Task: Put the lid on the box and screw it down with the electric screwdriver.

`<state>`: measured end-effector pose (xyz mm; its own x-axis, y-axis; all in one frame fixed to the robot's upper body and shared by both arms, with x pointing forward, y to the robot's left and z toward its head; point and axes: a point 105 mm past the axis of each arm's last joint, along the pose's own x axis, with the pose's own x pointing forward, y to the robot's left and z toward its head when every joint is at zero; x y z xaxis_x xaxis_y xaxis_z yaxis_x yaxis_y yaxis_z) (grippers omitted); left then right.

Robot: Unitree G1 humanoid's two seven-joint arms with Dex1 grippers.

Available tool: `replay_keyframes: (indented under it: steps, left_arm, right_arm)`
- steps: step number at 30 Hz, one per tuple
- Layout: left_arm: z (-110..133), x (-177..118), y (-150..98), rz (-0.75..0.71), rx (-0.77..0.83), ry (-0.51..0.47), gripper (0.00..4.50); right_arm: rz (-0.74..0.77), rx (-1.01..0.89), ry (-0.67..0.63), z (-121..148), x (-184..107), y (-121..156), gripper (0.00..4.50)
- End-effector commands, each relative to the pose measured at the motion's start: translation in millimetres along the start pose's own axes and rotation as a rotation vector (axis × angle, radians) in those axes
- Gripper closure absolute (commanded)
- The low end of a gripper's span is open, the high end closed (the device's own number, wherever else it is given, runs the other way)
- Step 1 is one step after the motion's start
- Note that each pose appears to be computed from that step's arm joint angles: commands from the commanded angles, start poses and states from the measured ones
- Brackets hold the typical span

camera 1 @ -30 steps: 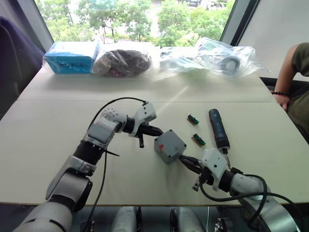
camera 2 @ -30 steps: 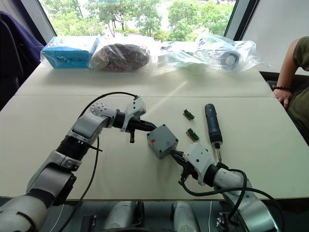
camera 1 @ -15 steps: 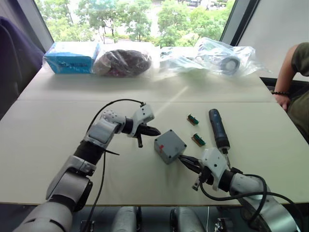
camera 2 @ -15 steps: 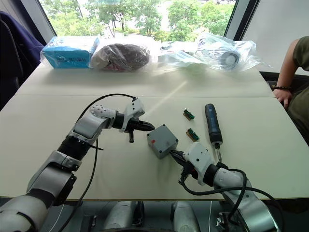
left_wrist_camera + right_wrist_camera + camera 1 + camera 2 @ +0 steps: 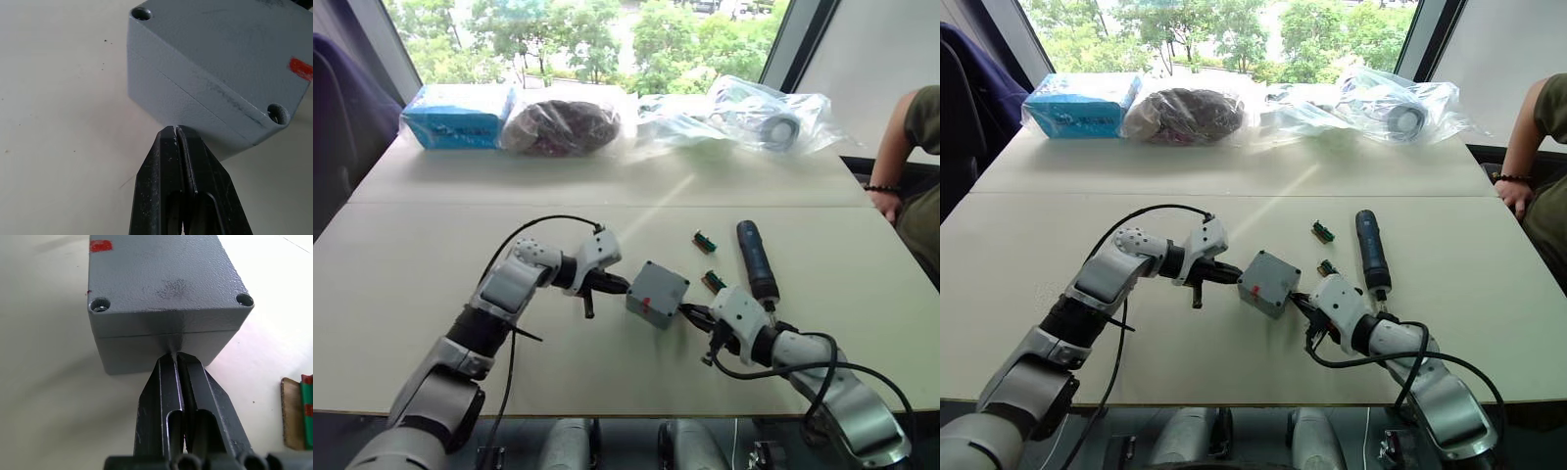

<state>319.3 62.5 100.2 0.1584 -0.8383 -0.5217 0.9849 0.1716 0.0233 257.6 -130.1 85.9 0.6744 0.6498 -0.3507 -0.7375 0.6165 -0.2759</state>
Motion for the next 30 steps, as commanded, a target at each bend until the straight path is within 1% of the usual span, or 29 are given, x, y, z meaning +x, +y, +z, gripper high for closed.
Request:
replay_keyframes:
  steps: [1,5,9,24,27,30]
  left_arm:
    - [12,3,-11,-0.036,0.027,-0.033,4.5]
    - [11,3,-13,-0.029,0.016,-0.034,4.5]
    - [11,3,-17,-0.042,0.012,-0.035,4.5]
    - [11,5,-19,-0.068,0.007,-0.026,4.5]
    - [12,2,-15,-0.05,0.008,-0.027,4.5]
    - [13,-7,-2,0.005,-0.027,-0.033,4.5]
  right_arm:
    - [-0.007,-0.038,-0.059,15,0,-6,4.43]
    - [0.0,-0.037,-0.07,17,3,-5,4.43]
    - [-0.006,-0.059,-0.053,14,4,-9,4.43]
    - [-0.042,-0.034,-0.065,16,4,-14,4.43]
    - [-0.05,-0.028,-0.065,16,2,-15,4.43]
    - [-0.096,-0.021,-0.067,16,-6,-22,4.43]
